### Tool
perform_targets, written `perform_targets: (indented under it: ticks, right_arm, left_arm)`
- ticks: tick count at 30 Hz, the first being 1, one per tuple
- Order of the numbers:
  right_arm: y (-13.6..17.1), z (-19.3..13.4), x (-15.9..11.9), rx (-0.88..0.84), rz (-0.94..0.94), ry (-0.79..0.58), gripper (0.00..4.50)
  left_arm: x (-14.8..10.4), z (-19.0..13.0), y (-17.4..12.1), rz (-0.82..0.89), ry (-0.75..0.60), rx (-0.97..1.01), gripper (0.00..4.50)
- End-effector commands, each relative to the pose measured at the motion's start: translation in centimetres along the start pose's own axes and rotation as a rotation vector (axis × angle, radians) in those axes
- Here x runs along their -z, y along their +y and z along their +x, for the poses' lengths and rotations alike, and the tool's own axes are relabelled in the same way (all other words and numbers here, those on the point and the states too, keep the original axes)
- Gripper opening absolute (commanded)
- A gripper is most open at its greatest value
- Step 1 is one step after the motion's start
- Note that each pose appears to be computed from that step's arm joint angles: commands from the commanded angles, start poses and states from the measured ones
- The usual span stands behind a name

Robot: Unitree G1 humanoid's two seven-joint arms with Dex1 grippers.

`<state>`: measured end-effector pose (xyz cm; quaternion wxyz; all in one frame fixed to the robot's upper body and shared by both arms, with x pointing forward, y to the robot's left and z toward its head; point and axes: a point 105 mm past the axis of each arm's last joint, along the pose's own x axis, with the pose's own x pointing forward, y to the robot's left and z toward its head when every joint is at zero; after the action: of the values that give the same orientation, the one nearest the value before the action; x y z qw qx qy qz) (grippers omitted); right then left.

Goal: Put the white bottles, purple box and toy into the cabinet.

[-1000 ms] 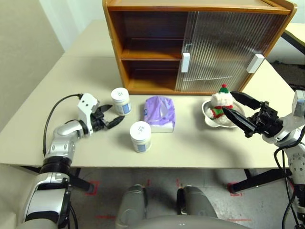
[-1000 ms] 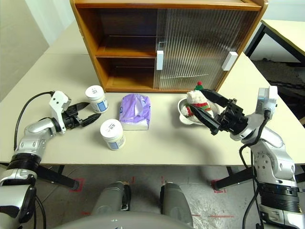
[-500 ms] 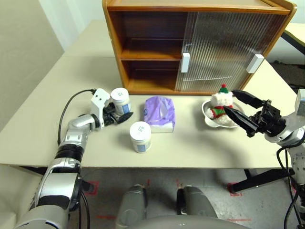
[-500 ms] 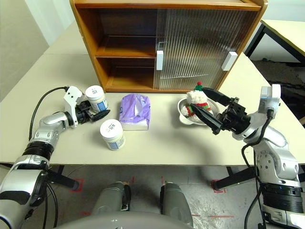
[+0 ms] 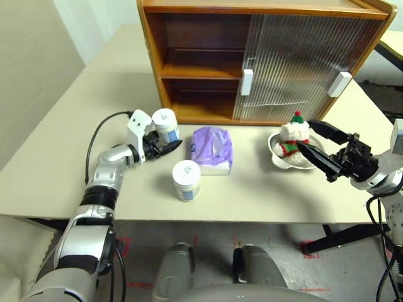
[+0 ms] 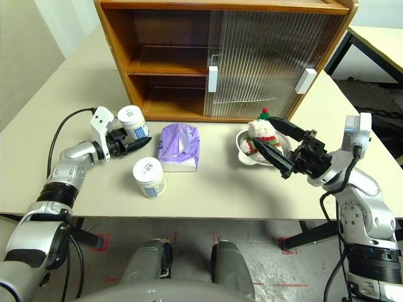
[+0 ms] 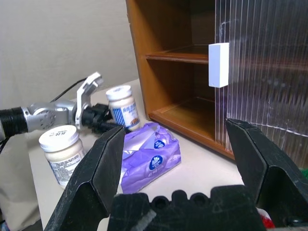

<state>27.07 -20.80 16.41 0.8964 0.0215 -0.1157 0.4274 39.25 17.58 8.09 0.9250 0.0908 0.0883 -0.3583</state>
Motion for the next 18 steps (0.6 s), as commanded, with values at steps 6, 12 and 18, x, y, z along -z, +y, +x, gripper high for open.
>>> perform_targets:
  ticks: [6, 12, 18]
  right_arm:
    - [0.6, 0.2, -0.5, -0.013, -0.005, -0.009, 4.50]
    - [0.7, 0.1, -0.5, 0.010, -0.020, -0.018, 4.50]
    - [1.1, -0.5, -0.7, 0.015, -0.011, -0.010, 4.50]
  left_arm:
    - [-4.4, 3.5, -0.3, 0.056, -0.062, -0.013, 3.14]
    - [-4.6, 6.5, -1.6, 0.087, -0.034, -0.036, 3.14]
    - [-4.7, 7.6, -1.3, 0.075, -0.017, -0.114, 3.14]
